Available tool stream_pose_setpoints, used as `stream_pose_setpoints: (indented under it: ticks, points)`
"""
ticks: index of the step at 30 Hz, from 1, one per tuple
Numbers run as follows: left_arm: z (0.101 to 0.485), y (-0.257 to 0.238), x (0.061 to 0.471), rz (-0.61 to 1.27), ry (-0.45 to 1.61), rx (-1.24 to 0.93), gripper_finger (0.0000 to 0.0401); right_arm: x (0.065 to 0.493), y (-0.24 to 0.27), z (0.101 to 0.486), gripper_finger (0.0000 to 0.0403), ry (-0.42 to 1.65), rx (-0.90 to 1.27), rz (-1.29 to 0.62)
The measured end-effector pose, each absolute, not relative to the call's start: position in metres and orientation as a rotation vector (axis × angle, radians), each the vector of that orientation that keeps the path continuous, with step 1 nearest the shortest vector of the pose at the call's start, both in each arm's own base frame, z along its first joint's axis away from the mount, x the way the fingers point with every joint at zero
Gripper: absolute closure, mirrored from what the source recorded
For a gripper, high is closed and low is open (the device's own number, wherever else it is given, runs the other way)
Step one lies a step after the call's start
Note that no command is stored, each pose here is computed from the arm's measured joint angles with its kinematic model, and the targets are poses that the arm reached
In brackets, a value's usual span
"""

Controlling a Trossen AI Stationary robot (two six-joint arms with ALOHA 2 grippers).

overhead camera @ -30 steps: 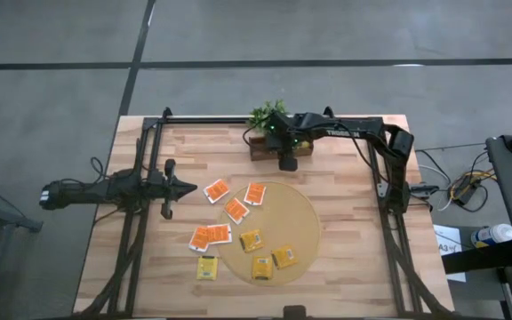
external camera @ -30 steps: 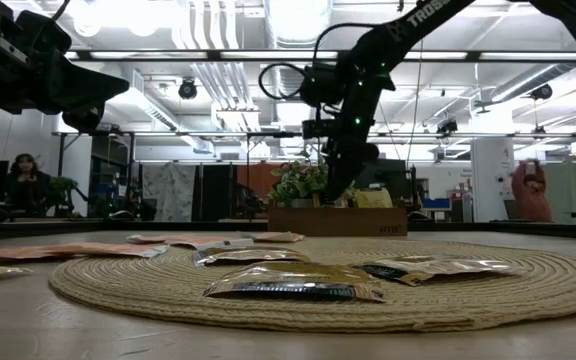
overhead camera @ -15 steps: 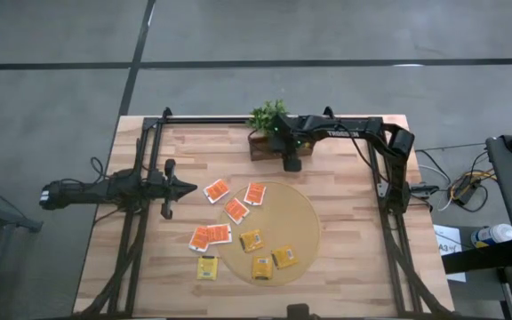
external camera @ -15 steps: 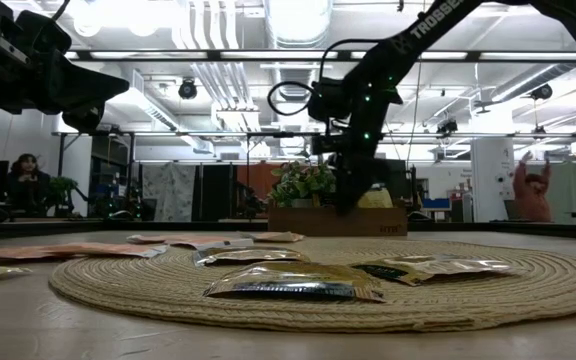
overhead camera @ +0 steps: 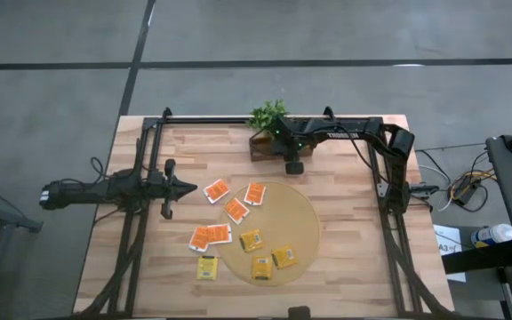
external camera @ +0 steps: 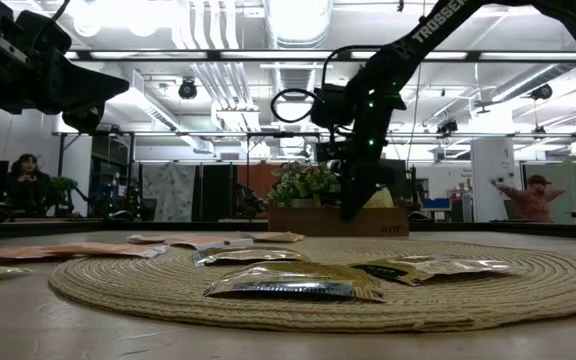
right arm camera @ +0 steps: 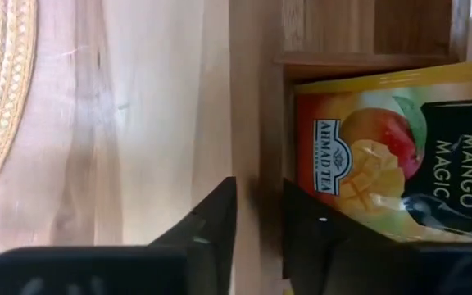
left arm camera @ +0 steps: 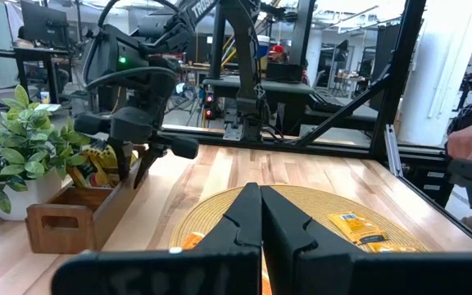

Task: Pick & Place Tea
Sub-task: Adjust the wooden organizer

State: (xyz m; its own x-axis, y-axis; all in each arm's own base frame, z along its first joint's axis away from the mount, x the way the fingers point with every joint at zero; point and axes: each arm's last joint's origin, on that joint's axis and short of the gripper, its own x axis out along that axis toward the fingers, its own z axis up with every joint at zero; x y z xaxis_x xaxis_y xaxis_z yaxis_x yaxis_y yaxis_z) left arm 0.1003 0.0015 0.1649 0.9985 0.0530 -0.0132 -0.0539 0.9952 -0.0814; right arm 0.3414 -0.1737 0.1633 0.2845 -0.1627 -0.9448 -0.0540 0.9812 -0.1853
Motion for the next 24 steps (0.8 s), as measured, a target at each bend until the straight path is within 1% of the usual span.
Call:
stream_pose_setpoints:
  ticks: [4, 7, 14, 24]
  points:
    - [0.165, 0.001, 0.100, 0.053, 0.011, -0.082, 0.0401, 0.341, -0.172, 0.162, 0.0363, 1.271, -0.167, -0.044]
    - [0.165, 0.001, 0.100, 0.053, 0.011, -0.082, 0.0401, 0.343, -0.170, 0.164, 0.0379, 1.261, -0.147, -0.050]
    - [0.165, 0.001, 0.100, 0.052, 0.011, -0.082, 0.0401, 0.352, -0.162, 0.170, 0.0375, 1.224, -0.128, -0.033]
    - [0.165, 0.001, 0.100, 0.052, 0.011, -0.082, 0.0401, 0.363, -0.135, 0.170, 0.0373, 1.216, -0.073, -0.001]
